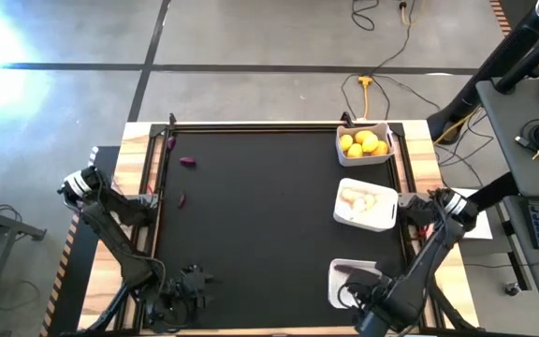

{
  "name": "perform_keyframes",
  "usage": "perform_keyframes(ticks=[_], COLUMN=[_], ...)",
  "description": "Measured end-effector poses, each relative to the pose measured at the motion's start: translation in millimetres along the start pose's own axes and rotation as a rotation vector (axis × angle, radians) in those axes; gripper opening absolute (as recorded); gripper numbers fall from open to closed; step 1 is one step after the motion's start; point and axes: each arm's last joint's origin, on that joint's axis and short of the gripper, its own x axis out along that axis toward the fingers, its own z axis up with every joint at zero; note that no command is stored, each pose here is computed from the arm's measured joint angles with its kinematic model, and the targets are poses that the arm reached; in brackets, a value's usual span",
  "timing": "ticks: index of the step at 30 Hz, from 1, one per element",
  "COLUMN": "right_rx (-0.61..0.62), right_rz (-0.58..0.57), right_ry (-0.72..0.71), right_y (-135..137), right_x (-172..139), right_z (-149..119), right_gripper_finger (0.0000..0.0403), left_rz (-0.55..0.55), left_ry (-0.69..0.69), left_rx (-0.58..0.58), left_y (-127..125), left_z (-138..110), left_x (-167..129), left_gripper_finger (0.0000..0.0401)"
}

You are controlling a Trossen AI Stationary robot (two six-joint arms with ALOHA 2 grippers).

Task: Sort produce into baskets
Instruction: Put the eggplant into the bottom white bin

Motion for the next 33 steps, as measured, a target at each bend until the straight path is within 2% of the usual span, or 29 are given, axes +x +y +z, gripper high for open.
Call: perform_keyframes(ticks=[5, 7, 11, 15, 20, 22, 25, 29, 31, 33], right_rx=[0.012, -0.011, -0.029, -0.046, -0.171, -0.252, -0.329, -0.362, -0.285, -0.078], right_rz=[-0.074, -0.087, -0.083, 0.0, 0.068, 0.053, -0.008, -0.023, 0.005, 0.072], right_ry=[0.002, 0.011, 0.06, 0.082, -0.022, -0.127, -0.295, -0.363, -0.404, -0.451], right_y=[-8.0, -9.6, -10.3, -3.2, 1.7, -0.8, -7.8, -19.0, -21.3, -21.5], right_x=[19.3, 22.9, 20.3, 2.0, -17.7, -22.2, -28.6, -33.8, -32.9, -32.0], right_z=[-3.1, -0.7, 5.9, 15.5, 33.6, 47.6, 74.2, 111.7, 130.1, 146.2], right_gripper_finger=[0.0013, 0.0022, 0.0071, 0.013, 0.0177, 0.0187, 0.0194, 0.0196, 0.0196, 0.0196], left_rz=[-0.048, -0.054, -0.042, -0.006, 0.058, 0.09, 0.132, 0.217, 0.255, 0.328], left_ry=[-0.029, -0.033, -0.008, 0.001, 0.026, 0.038, 0.075, 0.175, 0.263, 0.343], left_rx=[-0.052, -0.024, 0.058, 0.075, 0.111, 0.148, 0.229, 0.219, 0.156, 0.105], left_y=[-12.2, -15.9, -19.1, -15.9, -5.7, 0.8, 9.6, 26.7, 37.4, 49.3], left_z=[-8.9, -13.5, -22.1, -26.8, -23.7, -15.5, 9.6, 55.3, 81.8, 102.4], left_x=[10.8, 15.9, 26.1, 35.8, 43.2, 42.8, 40.5, 32.2, 23.8, 10.8], left_gripper_finger=[0.0164, 0.0164, 0.0164, 0.0164, 0.0164, 0.0164, 0.0164, 0.0164, 0.0164, 0.0165])
